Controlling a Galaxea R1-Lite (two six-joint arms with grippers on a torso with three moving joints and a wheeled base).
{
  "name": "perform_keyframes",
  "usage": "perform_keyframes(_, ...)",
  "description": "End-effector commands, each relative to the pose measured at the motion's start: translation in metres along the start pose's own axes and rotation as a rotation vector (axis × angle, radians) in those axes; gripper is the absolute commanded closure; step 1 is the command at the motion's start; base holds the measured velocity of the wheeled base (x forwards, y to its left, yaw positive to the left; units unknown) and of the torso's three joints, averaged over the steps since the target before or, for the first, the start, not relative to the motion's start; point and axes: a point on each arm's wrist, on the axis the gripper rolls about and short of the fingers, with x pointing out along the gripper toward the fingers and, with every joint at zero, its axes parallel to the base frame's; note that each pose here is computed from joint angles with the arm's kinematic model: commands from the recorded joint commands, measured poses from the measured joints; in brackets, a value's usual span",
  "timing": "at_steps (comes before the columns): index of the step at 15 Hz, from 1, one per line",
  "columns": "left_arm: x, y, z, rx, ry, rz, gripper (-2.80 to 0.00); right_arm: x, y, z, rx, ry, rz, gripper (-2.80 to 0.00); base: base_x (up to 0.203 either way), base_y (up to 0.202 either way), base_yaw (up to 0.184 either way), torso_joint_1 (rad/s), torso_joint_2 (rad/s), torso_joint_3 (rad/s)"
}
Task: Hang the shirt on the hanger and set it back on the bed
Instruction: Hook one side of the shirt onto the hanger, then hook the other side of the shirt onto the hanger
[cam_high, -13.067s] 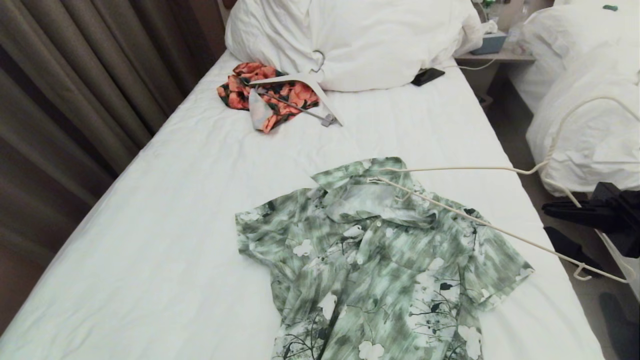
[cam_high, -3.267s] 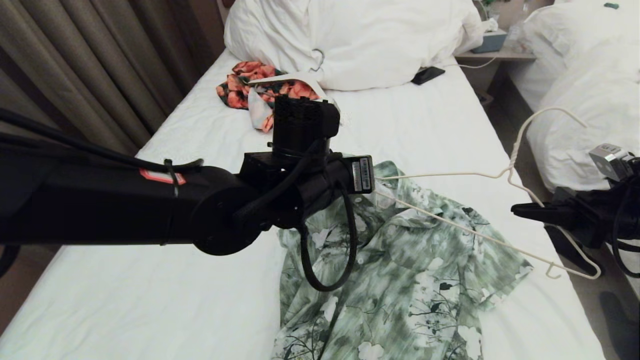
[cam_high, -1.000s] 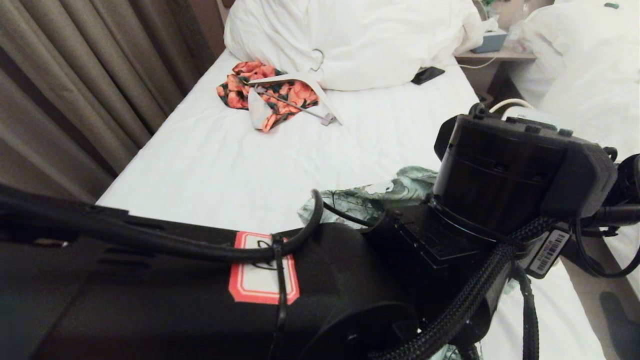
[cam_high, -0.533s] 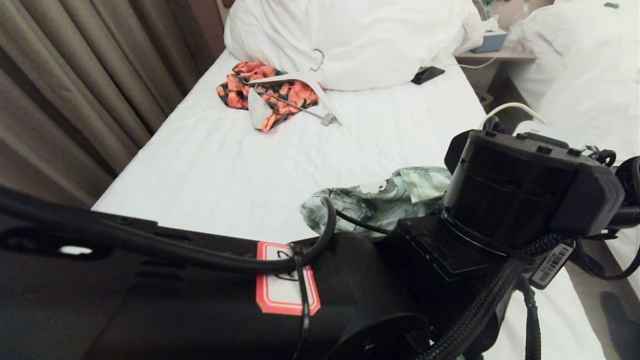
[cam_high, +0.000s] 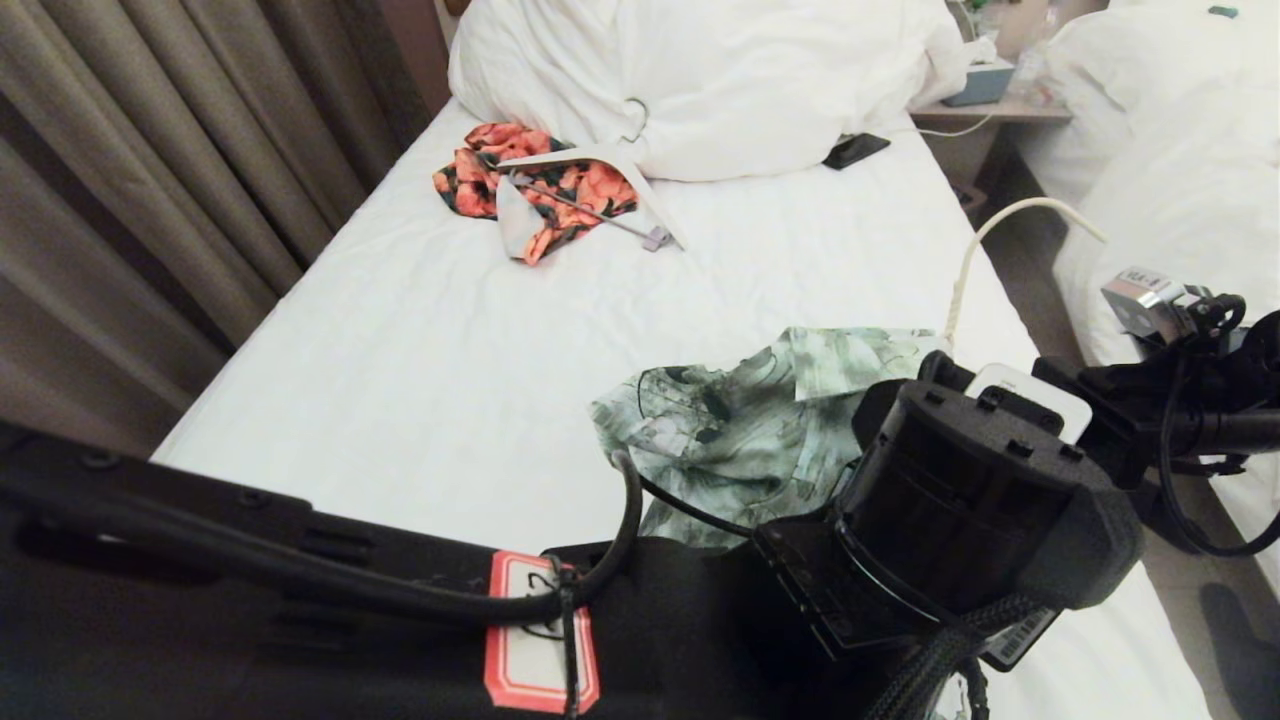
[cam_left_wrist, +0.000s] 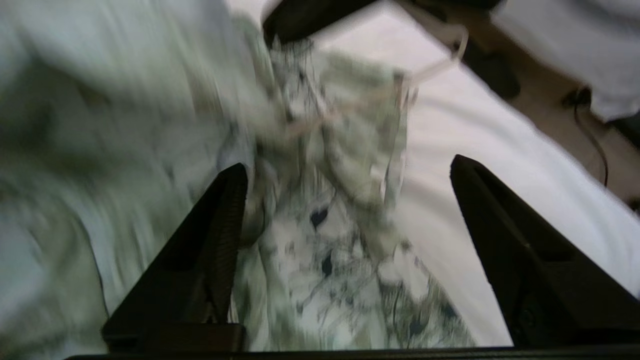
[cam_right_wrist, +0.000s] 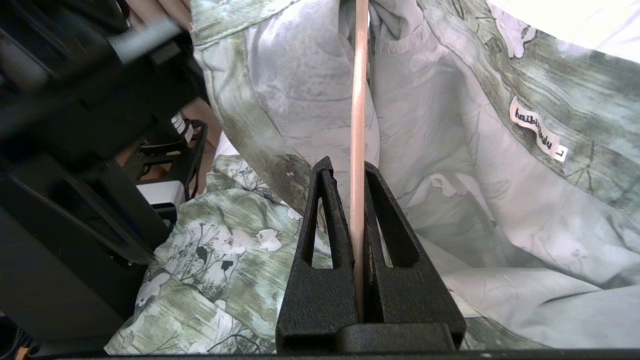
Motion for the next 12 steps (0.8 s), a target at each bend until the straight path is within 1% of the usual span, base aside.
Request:
perform_keyframes(1, -0.002, 0.003, -0.007, 0.008, 0.023, 0.006, -2.8, -0.001, 0.001, 0.002, -0.008, -0.007, 0.002, 0.0, 0.0, 0.0, 0.0, 0.0, 0.0, 0.0)
perform_keyframes(4, -0.005, 0.009, -0.019, 0.021, 0.062, 0.029, -2.8, -0.002, 0.002, 0.004, -0.017, -0.007, -0.001, 0.0, 0.0, 0.0, 0.0, 0.0, 0.0, 0.0)
perform_keyframes(5, -0.009, 0.015, -0.024, 0.024, 0.077, 0.039, 0.0, -0.003, 0.003, 0.005, -0.019, -0.007, -0.003, 0.0, 0.0, 0.0, 0.0, 0.0, 0.0, 0.0)
perform_keyframes(7, -0.024, 0.03, -0.021, 0.01, 0.071, 0.062, 0.0, -0.005, 0.003, 0.005, -0.02, -0.008, -0.009, 0.0, 0.0, 0.0, 0.0, 0.0, 0.0, 0.0)
perform_keyframes(10, -0.046, 0.044, -0.02, 0.003, 0.065, 0.1, 0.0, -0.005, 0.003, 0.005, -0.02, -0.008, -0.009, 0.0, 0.0, 0.0, 0.0, 0.0, 0.0, 0.0)
perform_keyframes(12, -0.052, 0.051, -0.025, -0.024, 0.077, 0.12, 0.0, -0.005, 0.003, 0.006, -0.02, -0.008, -0.009, 0.0, 0.0, 0.0, 0.0, 0.0, 0.0, 0.0)
